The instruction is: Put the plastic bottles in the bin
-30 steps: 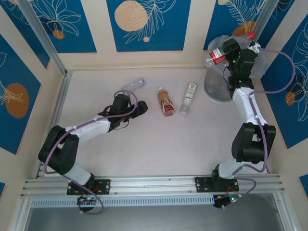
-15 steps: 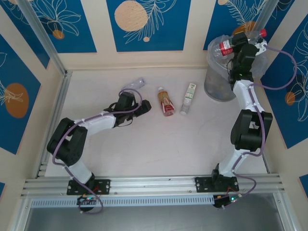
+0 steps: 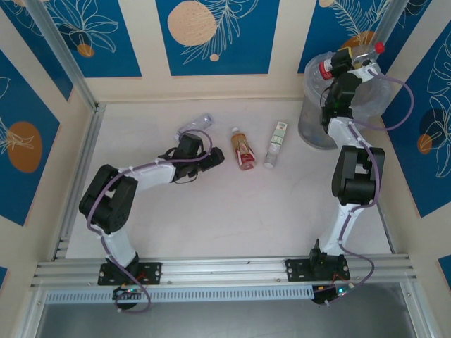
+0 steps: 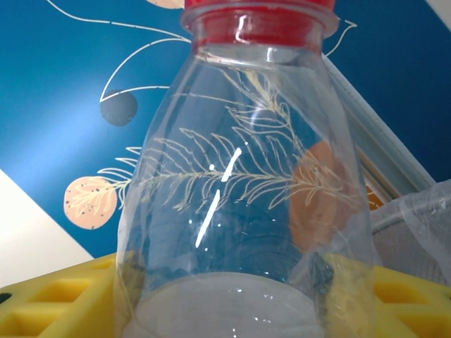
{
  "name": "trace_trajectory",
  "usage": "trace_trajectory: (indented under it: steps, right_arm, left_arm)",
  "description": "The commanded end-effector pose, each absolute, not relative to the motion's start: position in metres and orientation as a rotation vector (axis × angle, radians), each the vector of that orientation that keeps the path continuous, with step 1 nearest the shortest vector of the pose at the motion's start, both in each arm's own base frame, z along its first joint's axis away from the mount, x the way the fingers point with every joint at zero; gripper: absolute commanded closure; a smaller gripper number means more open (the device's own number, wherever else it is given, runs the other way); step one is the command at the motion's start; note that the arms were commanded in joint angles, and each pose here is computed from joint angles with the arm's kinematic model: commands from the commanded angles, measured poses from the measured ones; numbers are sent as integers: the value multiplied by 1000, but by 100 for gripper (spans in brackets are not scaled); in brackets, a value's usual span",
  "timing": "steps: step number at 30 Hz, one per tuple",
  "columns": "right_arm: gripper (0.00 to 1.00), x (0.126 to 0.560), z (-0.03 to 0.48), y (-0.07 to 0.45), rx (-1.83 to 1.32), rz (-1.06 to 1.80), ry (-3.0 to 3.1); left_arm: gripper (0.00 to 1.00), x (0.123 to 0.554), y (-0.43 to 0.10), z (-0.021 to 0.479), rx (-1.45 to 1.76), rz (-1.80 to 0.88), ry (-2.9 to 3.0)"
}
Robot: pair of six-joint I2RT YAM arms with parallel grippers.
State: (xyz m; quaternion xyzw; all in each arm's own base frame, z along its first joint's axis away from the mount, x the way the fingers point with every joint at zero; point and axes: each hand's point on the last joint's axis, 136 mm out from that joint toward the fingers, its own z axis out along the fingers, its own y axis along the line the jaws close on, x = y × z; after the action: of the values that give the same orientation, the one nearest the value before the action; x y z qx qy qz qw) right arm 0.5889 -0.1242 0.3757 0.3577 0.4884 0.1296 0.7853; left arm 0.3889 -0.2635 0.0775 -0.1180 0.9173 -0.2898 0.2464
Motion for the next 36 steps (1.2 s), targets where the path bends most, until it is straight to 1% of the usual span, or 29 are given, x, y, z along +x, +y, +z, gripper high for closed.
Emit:
trace_trajectory:
  steps: [1,13,17,22,23,24,25,26,31,36]
  right_arm:
    - [36,579,389,-135,769,237,935]
    - [33,573,384,-160,719,86,975]
    - [30,580,387,-159,644,3,1006]
    - [22,585,396,-151,567,-118,1042]
    - [18,584,397,-151,568,-127,1039]
    - [11,583,398,-151,569,-135,1040]
    - [6,583,398,-151,569,-135,1043]
    - [4,583,398,-151,569,-133,1052]
    - [3,580,395,-146,580,-111,1071]
    - [1,563,392,-153,655,-124,1049]
  left_arm:
    - [0,392,-276,78,-300,-821,2522]
    - [1,397,-289,72,-296,-864,2542]
    - [1,397,-291,72,-295,-873,2542]
    - [0,395,-292,74,-292,-873,2540]
    - [1,395,-292,74,-291,-874,2540]
    - [0,394,-291,74,-292,-873,2542]
    - [0,394,-292,74,-290,-874,2540]
    - [0,393,-292,74,-288,-873,2542]
    - [0,390,-293,77,-280,-886,2533]
    - [0,385,-288,82,-275,-879,2521]
